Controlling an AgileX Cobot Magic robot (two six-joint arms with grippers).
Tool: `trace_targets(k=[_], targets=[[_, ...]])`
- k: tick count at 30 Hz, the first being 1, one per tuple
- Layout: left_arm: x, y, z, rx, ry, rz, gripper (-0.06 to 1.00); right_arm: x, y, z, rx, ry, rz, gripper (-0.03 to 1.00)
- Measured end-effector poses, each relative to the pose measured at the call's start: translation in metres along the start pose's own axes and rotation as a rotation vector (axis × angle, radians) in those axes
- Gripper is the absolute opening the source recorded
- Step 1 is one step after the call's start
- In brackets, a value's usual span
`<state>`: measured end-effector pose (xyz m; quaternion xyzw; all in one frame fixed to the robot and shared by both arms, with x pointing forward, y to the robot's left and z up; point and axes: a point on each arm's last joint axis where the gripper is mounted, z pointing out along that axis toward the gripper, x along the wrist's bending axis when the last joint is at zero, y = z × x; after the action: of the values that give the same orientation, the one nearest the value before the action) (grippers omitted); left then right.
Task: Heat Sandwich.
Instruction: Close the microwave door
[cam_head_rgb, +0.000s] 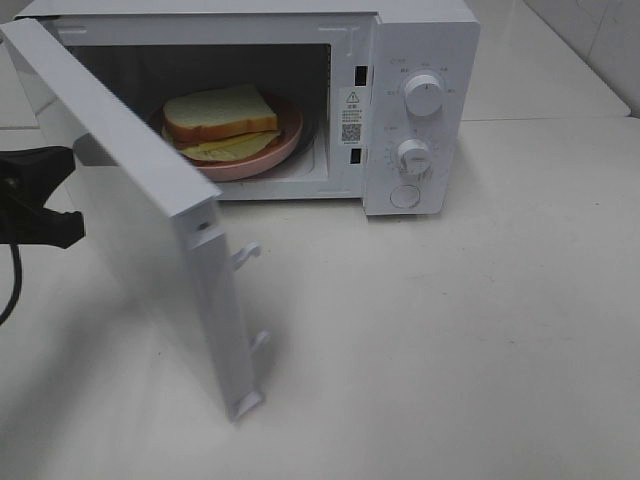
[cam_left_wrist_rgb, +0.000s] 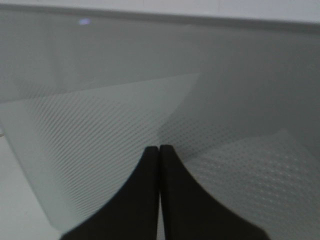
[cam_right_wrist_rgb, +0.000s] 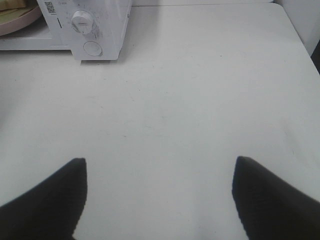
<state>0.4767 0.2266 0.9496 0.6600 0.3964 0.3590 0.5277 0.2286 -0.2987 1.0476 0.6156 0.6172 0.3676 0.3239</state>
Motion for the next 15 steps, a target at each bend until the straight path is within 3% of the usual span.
trace_targets(k=[15], targets=[[-0.042, 0.011, 0.047, -0.044, 0.014, -0.019, 0.0, 0.0, 0.0, 0.0, 0.0, 0.0, 0.0, 0.77]])
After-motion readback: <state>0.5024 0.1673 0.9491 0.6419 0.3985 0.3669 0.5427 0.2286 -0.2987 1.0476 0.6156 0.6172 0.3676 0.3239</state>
